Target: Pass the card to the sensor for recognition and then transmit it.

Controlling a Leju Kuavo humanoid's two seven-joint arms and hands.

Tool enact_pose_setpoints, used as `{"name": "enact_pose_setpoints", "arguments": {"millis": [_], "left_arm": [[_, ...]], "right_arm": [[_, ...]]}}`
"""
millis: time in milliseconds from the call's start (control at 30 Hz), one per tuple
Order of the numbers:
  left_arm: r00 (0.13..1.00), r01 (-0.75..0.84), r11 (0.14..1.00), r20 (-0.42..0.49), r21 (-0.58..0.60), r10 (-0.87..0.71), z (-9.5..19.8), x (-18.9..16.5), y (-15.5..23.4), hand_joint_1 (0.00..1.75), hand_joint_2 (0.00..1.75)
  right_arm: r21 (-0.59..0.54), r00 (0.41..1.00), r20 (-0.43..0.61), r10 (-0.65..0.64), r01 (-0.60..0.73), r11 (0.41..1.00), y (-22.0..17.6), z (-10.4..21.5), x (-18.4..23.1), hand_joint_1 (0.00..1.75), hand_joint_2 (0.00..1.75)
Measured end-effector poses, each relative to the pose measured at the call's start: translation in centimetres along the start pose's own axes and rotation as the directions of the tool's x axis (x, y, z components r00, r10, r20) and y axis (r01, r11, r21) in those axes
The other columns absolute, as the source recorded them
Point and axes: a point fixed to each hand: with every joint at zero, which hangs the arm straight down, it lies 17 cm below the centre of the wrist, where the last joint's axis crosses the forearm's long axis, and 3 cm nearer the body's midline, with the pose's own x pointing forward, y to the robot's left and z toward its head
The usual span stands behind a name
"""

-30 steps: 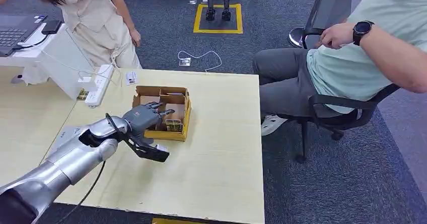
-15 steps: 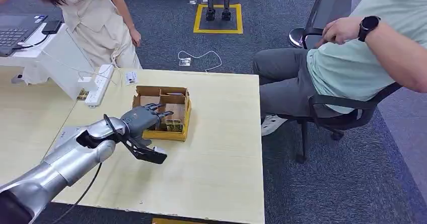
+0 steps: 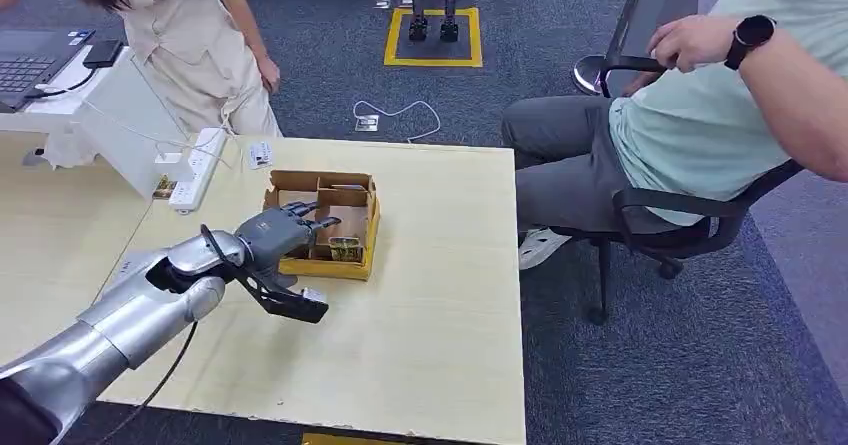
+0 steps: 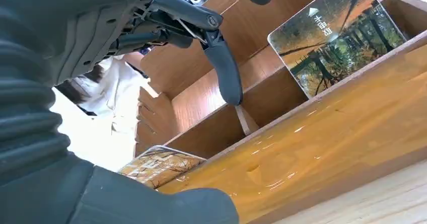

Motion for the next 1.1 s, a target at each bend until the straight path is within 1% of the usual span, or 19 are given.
{"name": "enact_pose_setpoints", "arguments": {"millis": [133,333,467,600,800,967,1100], "left_arm": [[0.999,-0.031,0.999,0.011,0.018,0.030,0.3,0.0,1.0,0.00,1.75],[1.000,-0.029,0.996,-0.008,0.085,0.030,1.0,-1.9,5.0,0.00,1.75],[1.000,-0.012,0.994,-0.021,0.107,0.014,1.4,-2.9,6.8,0.00,1.75],[1.000,-0.005,0.993,-0.027,0.122,0.009,1.7,-3.4,7.6,0.00,1.75],[0.998,0.020,0.989,-0.068,0.148,-0.010,1.7,-4.3,8.7,0.00,1.75],[0.994,0.051,0.984,-0.103,0.169,-0.034,1.7,-5.1,9.1,0.00,1.75],[0.991,0.075,0.984,-0.124,0.163,-0.055,1.6,-5.7,8.6,0.00,1.75]], "right_arm": [[0.000,1.000,-0.001,-0.003,0.003,1.000,0.0,0.0,0.0,0.00,1.75],[-0.004,1.000,-0.006,-0.015,0.015,1.000,-0.1,0.0,-0.2,0.00,1.75],[-0.004,1.000,-0.007,-0.017,0.017,1.000,-0.1,0.0,-0.2,0.00,1.75],[-0.004,1.000,-0.007,-0.017,0.017,1.000,-0.1,0.0,-0.2,0.00,1.75],[-0.006,1.000,-0.008,-0.020,0.020,1.000,-0.1,0.0,-0.2,0.00,1.75],[-0.005,1.000,-0.007,-0.017,0.017,1.000,-0.1,0.0,-0.2,0.00,1.75],[-0.005,1.000,-0.007,-0.016,0.016,1.000,-0.1,0.0,-0.2,0.00,1.75]]}}
